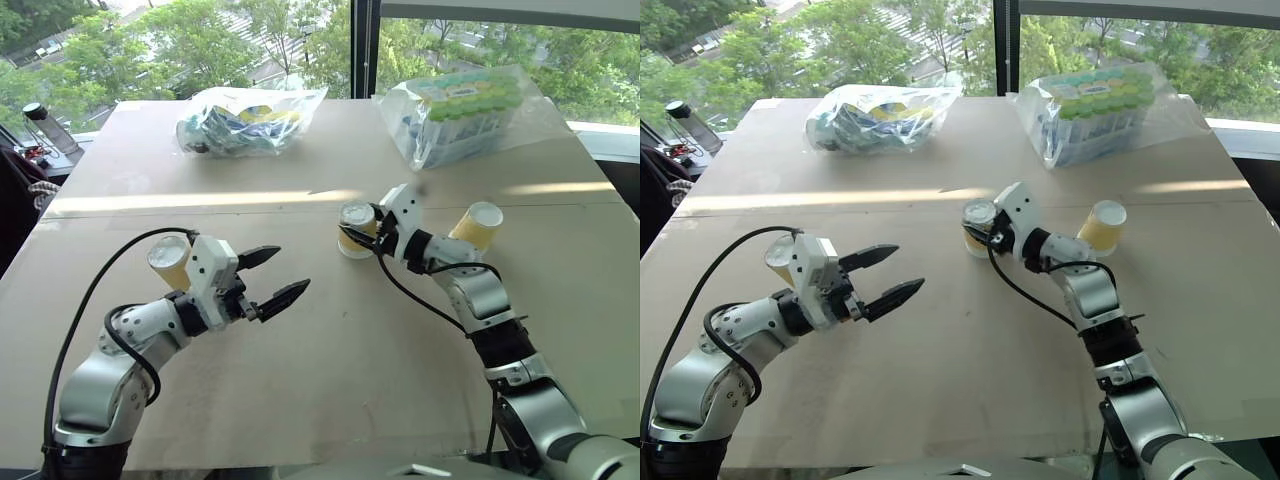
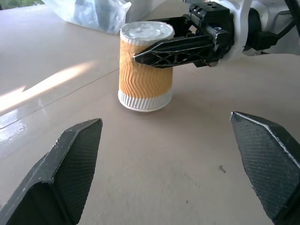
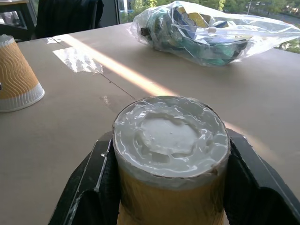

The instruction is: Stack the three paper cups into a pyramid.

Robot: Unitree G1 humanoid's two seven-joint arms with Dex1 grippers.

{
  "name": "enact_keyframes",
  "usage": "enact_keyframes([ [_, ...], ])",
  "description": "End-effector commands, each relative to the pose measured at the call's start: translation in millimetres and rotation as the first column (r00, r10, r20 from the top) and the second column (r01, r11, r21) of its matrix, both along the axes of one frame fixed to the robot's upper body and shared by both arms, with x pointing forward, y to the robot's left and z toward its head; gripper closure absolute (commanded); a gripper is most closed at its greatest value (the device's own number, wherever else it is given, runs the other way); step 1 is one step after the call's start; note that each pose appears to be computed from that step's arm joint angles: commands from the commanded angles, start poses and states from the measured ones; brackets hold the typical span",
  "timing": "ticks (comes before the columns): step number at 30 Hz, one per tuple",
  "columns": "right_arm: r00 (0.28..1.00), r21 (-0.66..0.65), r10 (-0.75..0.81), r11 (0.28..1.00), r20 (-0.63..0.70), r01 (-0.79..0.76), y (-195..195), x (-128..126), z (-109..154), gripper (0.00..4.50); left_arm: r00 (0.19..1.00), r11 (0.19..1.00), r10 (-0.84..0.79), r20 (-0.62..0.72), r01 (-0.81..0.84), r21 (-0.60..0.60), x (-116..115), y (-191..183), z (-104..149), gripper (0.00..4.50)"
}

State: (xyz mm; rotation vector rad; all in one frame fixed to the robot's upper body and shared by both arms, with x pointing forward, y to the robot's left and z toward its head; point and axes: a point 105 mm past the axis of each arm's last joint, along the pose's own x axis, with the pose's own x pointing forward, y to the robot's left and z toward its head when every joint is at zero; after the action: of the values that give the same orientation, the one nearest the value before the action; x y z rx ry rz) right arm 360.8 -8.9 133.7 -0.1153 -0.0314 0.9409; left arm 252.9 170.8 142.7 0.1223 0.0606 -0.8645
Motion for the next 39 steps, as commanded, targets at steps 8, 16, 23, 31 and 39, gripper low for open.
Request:
enact_keyframes([
  [8,0.996,-0.01,-0.001,1.0,0.094,0.002,-18,-11,20,0.03,0.995,0.998,-0.055,0.086,0.058,-0.035,-6,-7,16,0.0],
  [16,0.936,-0.046,-0.141,0.985,0.322,0.165,-84,-44,44,0.03,0.972,0.982,-0.176,0.153,0.184,-0.04,-1,-38,40,0.0],
  [23,0.784,0.028,-0.511,0.843,0.353,0.537,-171,-35,49,0.03,0.942,0.957,-0.283,0.179,0.29,-0.014,7,-68,62,0.0],
  [31,0.823,0.104,-0.548,0.837,0.152,0.538,-176,-21,28,0.03,0.919,0.933,-0.354,0.171,0.359,0.004,8,-81,70,0.0],
  [39,0.806,0.139,-0.59,0.802,0.04,0.581,-181,-12,10,0.03,0.909,0.925,-0.377,0.175,0.379,0.023,2,-82,74,0.0],
])
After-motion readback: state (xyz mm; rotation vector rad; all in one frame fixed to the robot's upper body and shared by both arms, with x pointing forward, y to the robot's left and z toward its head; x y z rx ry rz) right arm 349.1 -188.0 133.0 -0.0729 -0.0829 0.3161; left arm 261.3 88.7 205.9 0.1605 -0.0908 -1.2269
